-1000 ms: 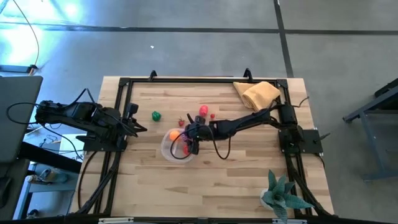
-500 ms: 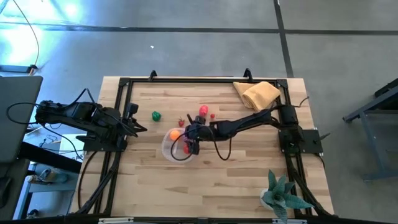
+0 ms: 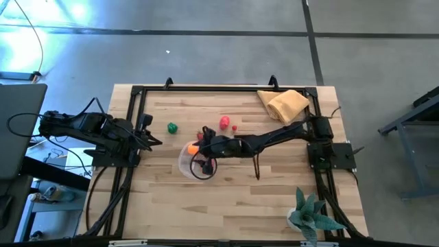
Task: Pick and placing Produce into tupperware
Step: Adjust the transparent container on the table, then put the bell pepper into the transparent container
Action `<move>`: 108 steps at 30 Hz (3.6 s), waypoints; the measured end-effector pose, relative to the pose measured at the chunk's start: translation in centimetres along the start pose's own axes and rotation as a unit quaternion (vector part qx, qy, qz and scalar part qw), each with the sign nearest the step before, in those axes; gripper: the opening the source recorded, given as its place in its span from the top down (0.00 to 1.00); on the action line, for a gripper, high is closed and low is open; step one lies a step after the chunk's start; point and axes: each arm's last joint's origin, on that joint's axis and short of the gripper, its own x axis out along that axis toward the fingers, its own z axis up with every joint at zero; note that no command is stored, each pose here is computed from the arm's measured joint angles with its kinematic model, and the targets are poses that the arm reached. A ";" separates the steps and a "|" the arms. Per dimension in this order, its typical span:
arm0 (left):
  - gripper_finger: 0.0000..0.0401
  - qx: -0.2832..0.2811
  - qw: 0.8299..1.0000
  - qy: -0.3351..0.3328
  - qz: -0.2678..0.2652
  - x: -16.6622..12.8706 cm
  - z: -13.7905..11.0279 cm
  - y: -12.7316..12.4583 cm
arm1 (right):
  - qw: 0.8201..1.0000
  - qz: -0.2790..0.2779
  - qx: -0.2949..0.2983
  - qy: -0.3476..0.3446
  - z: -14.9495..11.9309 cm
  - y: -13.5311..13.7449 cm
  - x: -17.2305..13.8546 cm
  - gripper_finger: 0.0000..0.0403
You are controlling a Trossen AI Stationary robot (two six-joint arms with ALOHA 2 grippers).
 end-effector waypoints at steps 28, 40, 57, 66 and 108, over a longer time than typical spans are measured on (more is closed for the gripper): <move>0.99 0.000 1.000 0.000 0.000 0.0 0.0 0.0 | 0.978 -0.093 -0.021 0.185 -5.0 6.1 -1.5 0.48; 0.99 0.000 1.000 0.000 0.000 0.0 0.0 0.0 | 0.968 -0.126 -0.024 0.216 -5.7 6.4 -2.0 0.51; 0.99 0.000 1.000 0.000 0.000 0.0 0.0 0.0 | 0.960 -0.176 -0.033 0.214 -5.1 8.2 -4.4 0.51; 0.99 0.000 1.000 0.000 0.000 0.0 0.0 0.0 | 0.964 -0.205 0.016 0.169 -3.5 8.7 -5.9 0.51; 0.99 0.000 1.000 0.000 0.000 0.0 0.0 0.0 | 0.937 -0.110 0.185 0.273 -3.8 -0.1 -3.6 0.51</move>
